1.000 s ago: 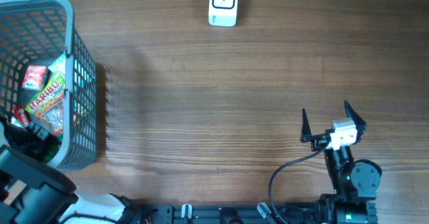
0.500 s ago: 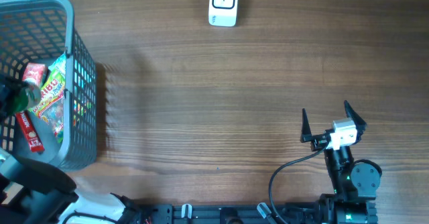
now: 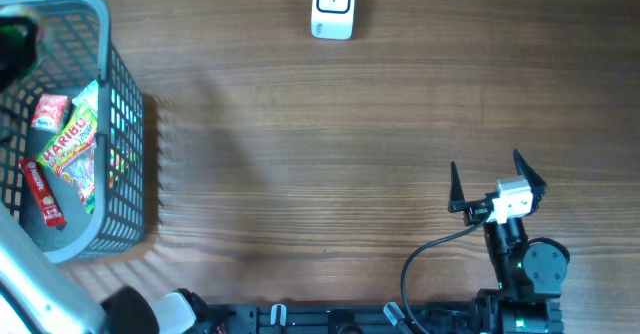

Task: Scan the item barcode
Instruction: 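Grasp the green-lidded jar and lift it out with the left gripper, then lower the jar onto the table below the scanner and release, then return the left gripper into the basket and grasp the Haribo bag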

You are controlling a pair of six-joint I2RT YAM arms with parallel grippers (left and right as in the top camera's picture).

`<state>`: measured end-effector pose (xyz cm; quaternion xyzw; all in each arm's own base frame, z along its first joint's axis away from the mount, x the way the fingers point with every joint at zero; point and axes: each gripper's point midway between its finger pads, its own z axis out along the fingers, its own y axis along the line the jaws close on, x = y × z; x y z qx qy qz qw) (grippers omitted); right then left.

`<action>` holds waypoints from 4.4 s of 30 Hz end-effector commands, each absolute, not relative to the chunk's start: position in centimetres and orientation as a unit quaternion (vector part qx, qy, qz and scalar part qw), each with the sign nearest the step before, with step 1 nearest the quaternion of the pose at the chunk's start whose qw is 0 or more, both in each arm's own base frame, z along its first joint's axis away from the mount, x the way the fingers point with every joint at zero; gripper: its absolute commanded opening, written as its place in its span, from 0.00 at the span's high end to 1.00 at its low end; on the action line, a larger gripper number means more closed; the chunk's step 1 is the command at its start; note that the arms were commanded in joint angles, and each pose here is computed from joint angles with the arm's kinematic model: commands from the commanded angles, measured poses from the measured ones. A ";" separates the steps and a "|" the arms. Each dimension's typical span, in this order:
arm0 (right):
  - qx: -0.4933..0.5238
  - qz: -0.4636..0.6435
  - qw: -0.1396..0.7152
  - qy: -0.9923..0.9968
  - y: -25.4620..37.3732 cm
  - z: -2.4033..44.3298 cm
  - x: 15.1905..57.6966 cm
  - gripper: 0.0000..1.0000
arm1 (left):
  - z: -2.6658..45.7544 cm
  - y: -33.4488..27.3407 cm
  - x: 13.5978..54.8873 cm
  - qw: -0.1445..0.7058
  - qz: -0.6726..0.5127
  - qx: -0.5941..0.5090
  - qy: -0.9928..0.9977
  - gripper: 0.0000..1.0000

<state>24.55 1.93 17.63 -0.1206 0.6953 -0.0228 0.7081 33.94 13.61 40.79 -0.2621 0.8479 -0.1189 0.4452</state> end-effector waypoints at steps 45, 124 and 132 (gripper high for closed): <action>-0.123 -0.025 0.712 0.691 2.0 17.8 24.5 0.00 | 2.9 -24.1 33.1 -0.010 -0.070 -0.163 0.984 0.35; -0.123 -0.025 0.712 0.691 2.0 17.8 24.5 0.00 | 31.7 11.6 32.9 0.376 0.029 -0.418 0.827 0.00; -0.123 -0.025 0.712 0.691 2.0 17.8 24.5 0.00 | 38.9 14.0 28.3 0.471 0.060 -0.439 0.763 0.00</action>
